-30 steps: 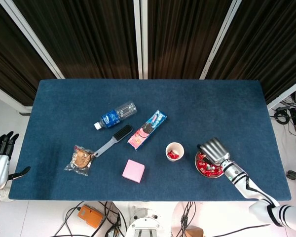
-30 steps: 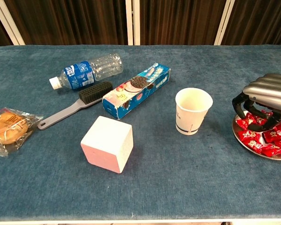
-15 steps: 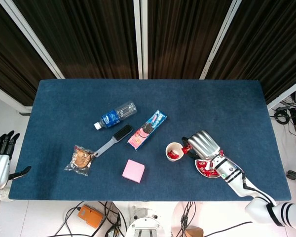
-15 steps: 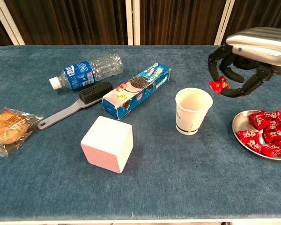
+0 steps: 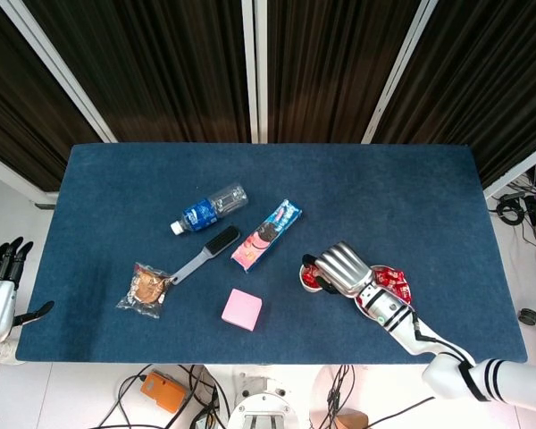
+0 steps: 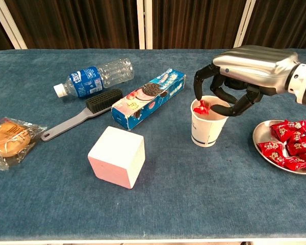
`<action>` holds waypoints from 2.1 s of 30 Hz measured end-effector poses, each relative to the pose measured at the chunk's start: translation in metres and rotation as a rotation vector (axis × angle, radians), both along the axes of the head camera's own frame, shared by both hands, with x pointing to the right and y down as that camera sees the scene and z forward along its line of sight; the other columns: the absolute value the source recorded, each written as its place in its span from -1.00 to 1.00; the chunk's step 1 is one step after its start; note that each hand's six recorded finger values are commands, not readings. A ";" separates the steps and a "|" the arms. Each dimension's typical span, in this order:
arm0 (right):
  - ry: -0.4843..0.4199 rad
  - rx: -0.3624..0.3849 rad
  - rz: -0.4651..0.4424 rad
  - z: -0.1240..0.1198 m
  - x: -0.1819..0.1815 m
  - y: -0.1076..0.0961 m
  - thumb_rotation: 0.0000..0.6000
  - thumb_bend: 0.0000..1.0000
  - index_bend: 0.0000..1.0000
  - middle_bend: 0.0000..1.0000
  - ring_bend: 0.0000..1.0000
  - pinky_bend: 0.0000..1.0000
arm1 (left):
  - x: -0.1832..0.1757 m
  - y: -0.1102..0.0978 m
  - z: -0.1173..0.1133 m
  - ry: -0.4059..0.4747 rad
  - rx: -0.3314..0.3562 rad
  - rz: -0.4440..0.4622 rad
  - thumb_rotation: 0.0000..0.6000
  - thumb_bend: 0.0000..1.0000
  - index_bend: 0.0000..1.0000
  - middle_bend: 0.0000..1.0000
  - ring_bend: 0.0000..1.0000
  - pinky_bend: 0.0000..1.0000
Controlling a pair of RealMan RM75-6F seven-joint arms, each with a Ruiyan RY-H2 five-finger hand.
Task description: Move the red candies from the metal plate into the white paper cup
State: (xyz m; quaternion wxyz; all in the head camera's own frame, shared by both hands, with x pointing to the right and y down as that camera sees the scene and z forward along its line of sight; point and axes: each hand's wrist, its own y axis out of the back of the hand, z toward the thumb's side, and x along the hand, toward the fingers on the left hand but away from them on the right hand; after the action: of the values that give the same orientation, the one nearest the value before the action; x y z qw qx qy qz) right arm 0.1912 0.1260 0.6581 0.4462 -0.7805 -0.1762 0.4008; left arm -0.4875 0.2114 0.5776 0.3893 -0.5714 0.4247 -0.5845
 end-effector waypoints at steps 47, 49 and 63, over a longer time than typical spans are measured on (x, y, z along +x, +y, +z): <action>0.271 -0.161 0.124 0.054 0.105 0.039 1.00 -0.09 0.16 0.69 1.00 1.00 | -0.001 0.003 0.003 0.004 -0.008 -0.005 1.00 -1.00 -0.88 -1.00 -1.00 -1.00; 0.271 -0.162 0.127 0.055 0.105 0.039 1.00 -0.04 0.20 0.69 1.00 1.00 | -0.002 0.003 0.003 0.004 -0.007 -0.006 1.00 -1.00 -0.88 -1.00 -1.00 -1.00; 0.228 -0.097 0.156 0.037 0.108 0.028 1.00 0.10 0.33 0.69 1.00 1.00 | 0.000 0.002 0.002 0.005 -0.003 0.002 1.00 -1.00 -0.88 -1.00 -1.00 -1.00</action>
State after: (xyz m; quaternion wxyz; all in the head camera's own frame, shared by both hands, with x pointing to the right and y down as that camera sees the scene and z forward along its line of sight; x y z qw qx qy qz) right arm 0.2994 0.1537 0.6952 0.3926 -0.7346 -0.1648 0.5283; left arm -0.4870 0.2135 0.5796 0.3877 -0.5739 0.4242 -0.5834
